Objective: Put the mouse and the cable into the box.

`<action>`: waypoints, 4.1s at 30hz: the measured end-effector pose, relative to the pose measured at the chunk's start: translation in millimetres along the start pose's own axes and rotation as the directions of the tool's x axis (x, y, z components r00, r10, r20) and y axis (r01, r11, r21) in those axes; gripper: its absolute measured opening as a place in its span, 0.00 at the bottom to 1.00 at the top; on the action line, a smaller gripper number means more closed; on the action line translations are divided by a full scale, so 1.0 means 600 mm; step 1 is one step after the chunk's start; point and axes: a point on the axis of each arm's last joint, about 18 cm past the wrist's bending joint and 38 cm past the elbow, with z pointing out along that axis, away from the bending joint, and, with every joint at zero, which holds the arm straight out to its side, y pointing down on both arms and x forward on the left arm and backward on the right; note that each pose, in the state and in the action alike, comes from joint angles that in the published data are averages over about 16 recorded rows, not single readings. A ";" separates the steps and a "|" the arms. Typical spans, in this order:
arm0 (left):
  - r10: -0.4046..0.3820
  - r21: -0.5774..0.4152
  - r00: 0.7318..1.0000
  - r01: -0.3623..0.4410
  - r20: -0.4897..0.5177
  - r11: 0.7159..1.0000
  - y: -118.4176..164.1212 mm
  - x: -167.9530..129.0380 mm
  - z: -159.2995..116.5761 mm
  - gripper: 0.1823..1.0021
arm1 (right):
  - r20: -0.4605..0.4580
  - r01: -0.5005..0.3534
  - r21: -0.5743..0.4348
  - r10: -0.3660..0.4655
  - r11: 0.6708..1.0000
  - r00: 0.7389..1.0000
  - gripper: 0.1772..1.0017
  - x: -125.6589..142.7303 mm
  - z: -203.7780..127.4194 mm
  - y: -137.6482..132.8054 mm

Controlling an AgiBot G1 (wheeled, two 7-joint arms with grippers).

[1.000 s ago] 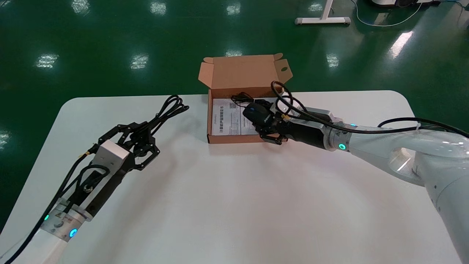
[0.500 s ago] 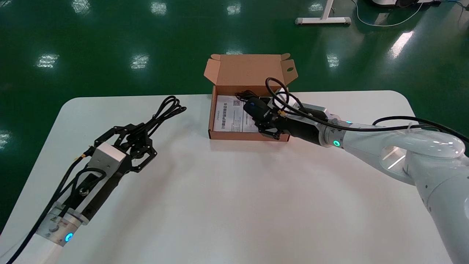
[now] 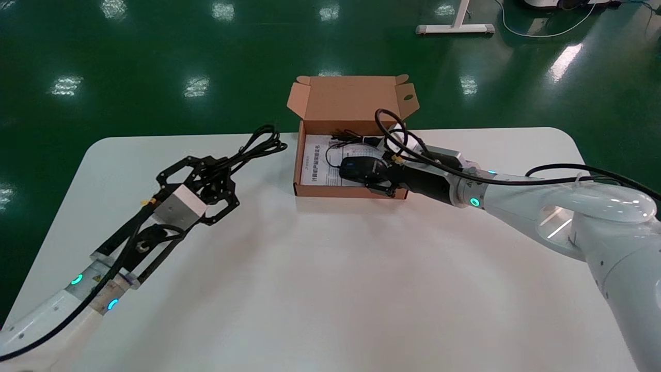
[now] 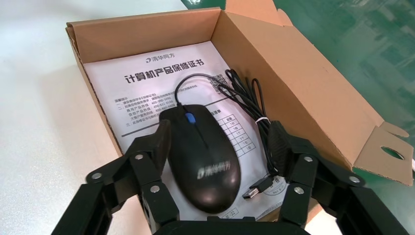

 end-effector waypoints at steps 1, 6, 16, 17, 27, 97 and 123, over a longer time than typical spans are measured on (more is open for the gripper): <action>0.010 0.010 1.000 -0.010 -0.005 1.000 -0.004 -0.002 0.008 0.04 | -0.004 0.000 0.004 0.000 1.000 1.000 0.61 0.005 -0.003 -0.001; 0.056 0.070 0.998 -0.054 -0.032 0.996 -0.030 -0.008 0.059 0.04 | -0.018 -0.003 0.055 0.004 0.998 1.000 0.70 0.035 -0.032 -0.013; 0.118 0.178 0.983 -0.092 -0.143 0.980 -0.084 0.034 0.195 0.04 | -0.041 -0.009 0.196 0.017 0.980 0.999 0.88 0.097 -0.119 -0.035; 0.126 0.181 0.979 -0.096 -0.158 0.979 -0.087 0.040 0.207 0.04 | -0.041 -0.009 0.207 0.018 0.978 0.999 0.89 0.100 -0.126 -0.037; 0.169 0.130 0.947 -0.138 -0.275 0.982 -0.084 0.086 0.285 0.04 | -0.042 -0.014 0.231 0.025 0.973 0.999 0.99 0.107 -0.142 -0.037; -0.205 0.303 0.887 0.347 -0.415 0.888 -0.156 -0.117 0.115 1.00 | 0.066 -0.167 0.514 0.155 0.841 0.986 1.00 0.101 -0.283 -0.100; -0.290 0.124 0.577 0.571 -0.763 0.811 -0.241 -0.153 -0.090 1.00 | 0.428 -0.284 0.436 0.081 0.854 0.900 1.00 -0.034 -0.434 -0.148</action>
